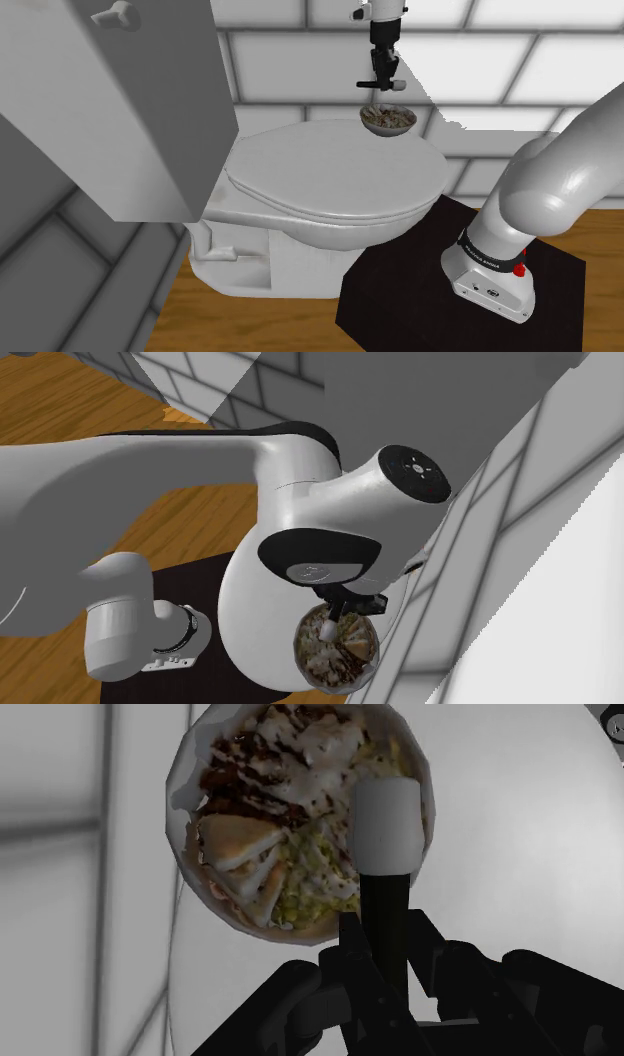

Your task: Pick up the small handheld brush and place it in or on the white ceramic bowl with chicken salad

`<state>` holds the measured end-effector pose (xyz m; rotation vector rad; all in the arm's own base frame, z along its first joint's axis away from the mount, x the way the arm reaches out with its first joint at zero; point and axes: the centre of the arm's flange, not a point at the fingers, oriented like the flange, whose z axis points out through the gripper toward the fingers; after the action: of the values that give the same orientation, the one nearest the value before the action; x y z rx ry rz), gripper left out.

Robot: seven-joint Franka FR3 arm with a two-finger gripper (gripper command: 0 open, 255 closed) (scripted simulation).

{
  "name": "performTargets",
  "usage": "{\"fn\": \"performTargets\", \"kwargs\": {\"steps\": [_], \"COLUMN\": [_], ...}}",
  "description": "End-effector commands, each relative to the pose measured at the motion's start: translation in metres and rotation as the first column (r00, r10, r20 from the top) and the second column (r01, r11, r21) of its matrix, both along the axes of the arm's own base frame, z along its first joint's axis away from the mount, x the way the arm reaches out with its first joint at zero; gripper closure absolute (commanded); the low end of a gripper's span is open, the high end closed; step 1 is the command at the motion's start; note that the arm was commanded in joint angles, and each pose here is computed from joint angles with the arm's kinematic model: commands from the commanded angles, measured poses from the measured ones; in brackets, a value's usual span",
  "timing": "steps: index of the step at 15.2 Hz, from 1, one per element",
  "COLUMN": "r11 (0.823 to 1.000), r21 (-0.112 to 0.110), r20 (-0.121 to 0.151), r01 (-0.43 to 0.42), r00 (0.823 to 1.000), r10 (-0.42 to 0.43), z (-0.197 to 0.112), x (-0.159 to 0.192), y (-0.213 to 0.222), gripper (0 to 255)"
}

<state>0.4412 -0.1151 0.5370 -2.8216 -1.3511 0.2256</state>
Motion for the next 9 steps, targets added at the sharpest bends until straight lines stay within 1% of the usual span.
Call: {"fn": "performTargets", "kwargs": {"steps": [1,4,9], "r11": [1.0,1.0,1.0], "r21": [0.0,0.0,0.0], "r20": [0.0,0.0,0.0], "r01": [-0.001,-0.001,-0.001], "r00": [1.0,1.0,1.0], "r10": [0.001,0.001,0.001], "z": [0.002,0.002,-0.024], "x": [-0.009,-0.017,-0.017], "y": [-0.025,-0.057,-0.057], "gripper": [255,255,255]}}
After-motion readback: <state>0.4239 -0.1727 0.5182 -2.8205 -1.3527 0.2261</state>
